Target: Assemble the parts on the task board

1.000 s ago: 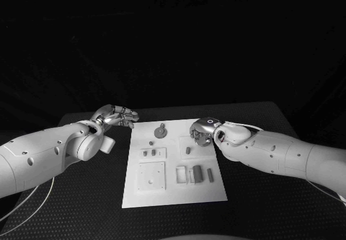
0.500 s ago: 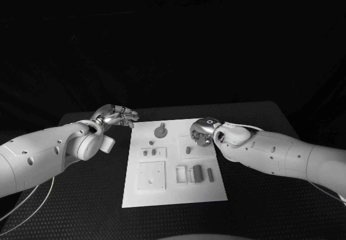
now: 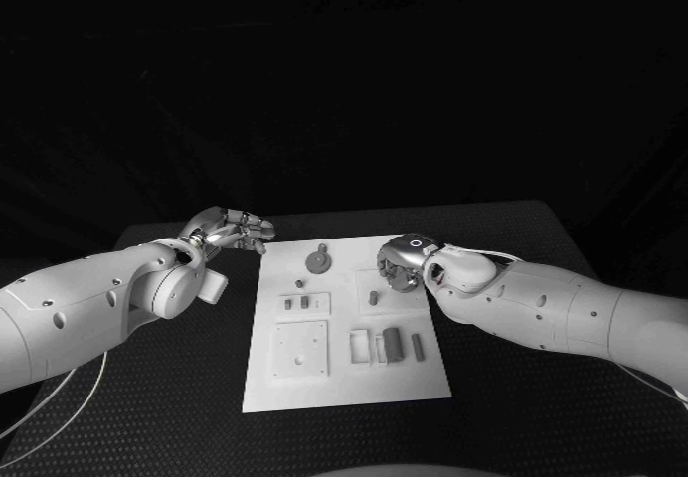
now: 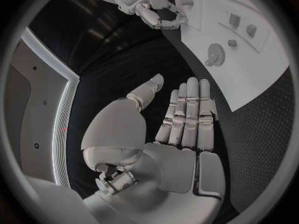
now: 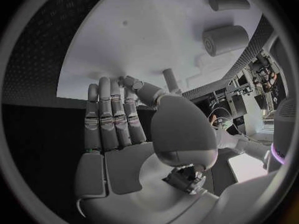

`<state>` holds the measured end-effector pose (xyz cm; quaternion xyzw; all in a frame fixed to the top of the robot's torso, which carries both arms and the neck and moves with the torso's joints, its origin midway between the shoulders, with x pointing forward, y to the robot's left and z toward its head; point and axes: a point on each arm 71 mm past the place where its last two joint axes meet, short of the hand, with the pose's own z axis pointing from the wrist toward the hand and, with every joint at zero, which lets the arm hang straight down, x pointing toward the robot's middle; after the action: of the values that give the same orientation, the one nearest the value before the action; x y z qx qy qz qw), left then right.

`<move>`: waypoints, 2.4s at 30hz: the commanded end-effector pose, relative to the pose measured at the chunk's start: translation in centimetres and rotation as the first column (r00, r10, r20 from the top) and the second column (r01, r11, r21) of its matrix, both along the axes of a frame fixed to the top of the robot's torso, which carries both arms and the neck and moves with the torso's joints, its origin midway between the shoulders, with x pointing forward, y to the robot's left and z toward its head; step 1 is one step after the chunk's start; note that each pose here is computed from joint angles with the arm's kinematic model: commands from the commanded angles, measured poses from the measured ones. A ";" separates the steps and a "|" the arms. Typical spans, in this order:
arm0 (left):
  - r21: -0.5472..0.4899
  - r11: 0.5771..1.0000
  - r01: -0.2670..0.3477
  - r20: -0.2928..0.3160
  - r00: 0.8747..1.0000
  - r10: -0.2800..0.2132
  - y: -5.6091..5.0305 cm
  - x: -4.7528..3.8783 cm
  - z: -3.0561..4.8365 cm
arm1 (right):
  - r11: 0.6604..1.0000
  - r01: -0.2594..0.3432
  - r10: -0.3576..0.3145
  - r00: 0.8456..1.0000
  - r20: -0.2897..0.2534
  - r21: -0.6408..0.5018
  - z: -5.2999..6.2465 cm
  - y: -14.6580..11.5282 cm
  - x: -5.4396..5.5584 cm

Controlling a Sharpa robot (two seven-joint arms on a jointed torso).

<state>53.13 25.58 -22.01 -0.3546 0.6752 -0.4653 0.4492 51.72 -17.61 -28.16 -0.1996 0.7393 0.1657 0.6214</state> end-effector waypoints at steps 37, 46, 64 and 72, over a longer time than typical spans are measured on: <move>-0.011 1.000 -0.001 0.008 1.000 0.001 0.0 0.10 0.15 | 0.998 -0.025 0.026 1.000 -0.001 0.063 1.4 0.1 -0.2; -0.012 1.000 -0.002 0.008 1.000 0.002 0.1 0.08 0.16 | 0.997 -0.019 0.020 1.000 -0.012 0.072 2.1 -0.3 0.1; -0.012 1.000 -0.008 0.008 1.000 0.008 0.2 0.17 0.14 | 0.967 -0.076 0.075 0.997 0.015 0.242 4.9 2.2 -1.6; -0.015 1.000 -0.016 0.006 1.000 0.016 0.4 0.27 0.13 | 0.948 -0.131 0.130 0.991 0.022 0.289 5.9 4.6 -2.6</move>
<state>53.32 26.08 -22.06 -0.3608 0.6726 -0.4617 0.4519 49.35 -13.59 -22.41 -0.1560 0.6970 0.2978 0.6333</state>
